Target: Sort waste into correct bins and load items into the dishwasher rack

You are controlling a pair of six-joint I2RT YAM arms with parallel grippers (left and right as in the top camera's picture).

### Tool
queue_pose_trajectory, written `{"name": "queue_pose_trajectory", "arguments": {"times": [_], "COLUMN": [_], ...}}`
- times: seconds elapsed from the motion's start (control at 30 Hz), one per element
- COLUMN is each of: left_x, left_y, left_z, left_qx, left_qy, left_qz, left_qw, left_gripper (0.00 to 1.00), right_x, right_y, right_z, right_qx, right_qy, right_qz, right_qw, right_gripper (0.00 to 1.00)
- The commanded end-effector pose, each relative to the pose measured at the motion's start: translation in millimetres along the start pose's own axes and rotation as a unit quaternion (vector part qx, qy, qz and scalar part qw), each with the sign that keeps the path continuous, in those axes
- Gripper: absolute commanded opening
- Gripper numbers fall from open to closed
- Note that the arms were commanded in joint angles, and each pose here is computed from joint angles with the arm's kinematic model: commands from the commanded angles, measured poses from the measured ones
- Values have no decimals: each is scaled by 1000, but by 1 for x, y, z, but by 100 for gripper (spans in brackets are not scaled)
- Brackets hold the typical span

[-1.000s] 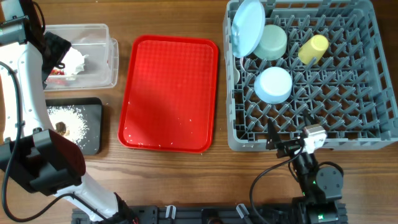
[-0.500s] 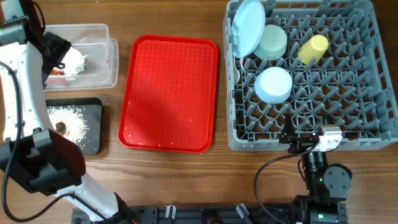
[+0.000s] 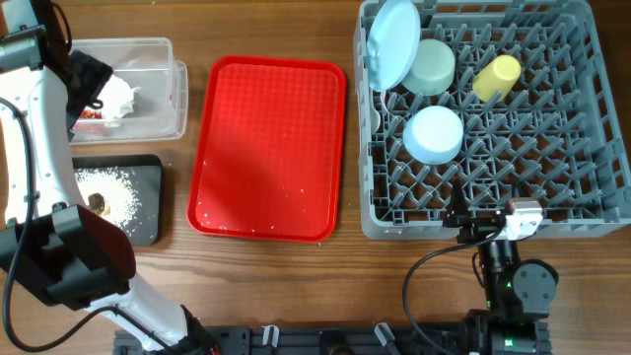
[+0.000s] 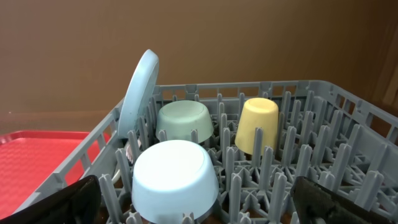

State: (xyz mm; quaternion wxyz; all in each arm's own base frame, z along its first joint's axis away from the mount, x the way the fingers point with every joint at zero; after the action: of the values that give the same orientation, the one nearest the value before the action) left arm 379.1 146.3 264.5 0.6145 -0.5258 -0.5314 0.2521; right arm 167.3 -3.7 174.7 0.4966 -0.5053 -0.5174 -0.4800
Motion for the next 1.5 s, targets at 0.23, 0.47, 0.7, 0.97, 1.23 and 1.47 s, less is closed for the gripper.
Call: {"name": "queue_pose_trajectory", "arguments": {"times": [0.23, 0.47, 0.7, 0.97, 1.23, 1.47], "left_x": [2, 2, 1, -14, -43, -79], "left_y": [1, 1, 1, -1, -20, -46], "left_z": [1, 1, 2, 4, -3, 19], "left_qx": [6, 6, 10, 7, -32, -94], "left_qy": [0, 0, 1, 12, 126, 214], "left_qz": [-6, -6, -3, 51, 23, -24], "left_qw": [1000, 1000, 1000, 999, 991, 972], "left_gripper": [100, 100, 100, 100, 100, 100], "right_x": [2, 2, 2, 2, 2, 2], "right_y": [-1, -1, -1, -1, -1, -1], "right_z": [0, 0, 0, 0, 0, 0], "right_qx": [3, 3, 3, 3, 3, 3], "right_qy": [6, 6, 6, 6, 6, 6], "right_qz": [-7, -7, -7, -7, -7, -7], "right_qw": [1000, 1000, 1000, 1000, 1000, 1000], "right_gripper": [100, 100, 100, 100, 100, 100]}}
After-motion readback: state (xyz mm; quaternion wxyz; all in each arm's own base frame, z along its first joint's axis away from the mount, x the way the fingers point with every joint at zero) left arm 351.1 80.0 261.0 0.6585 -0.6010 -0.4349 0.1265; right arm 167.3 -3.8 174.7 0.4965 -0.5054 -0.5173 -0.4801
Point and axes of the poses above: each gripper's point midway between its finger pads, its own y axis out along the fingers, its own z axis along the line the jaws close on, x = y × z, the point moved 8 cm from there along -y, back along the fingers, and after that the axes turned 5 degrees about -y, right-handed, at the moved point
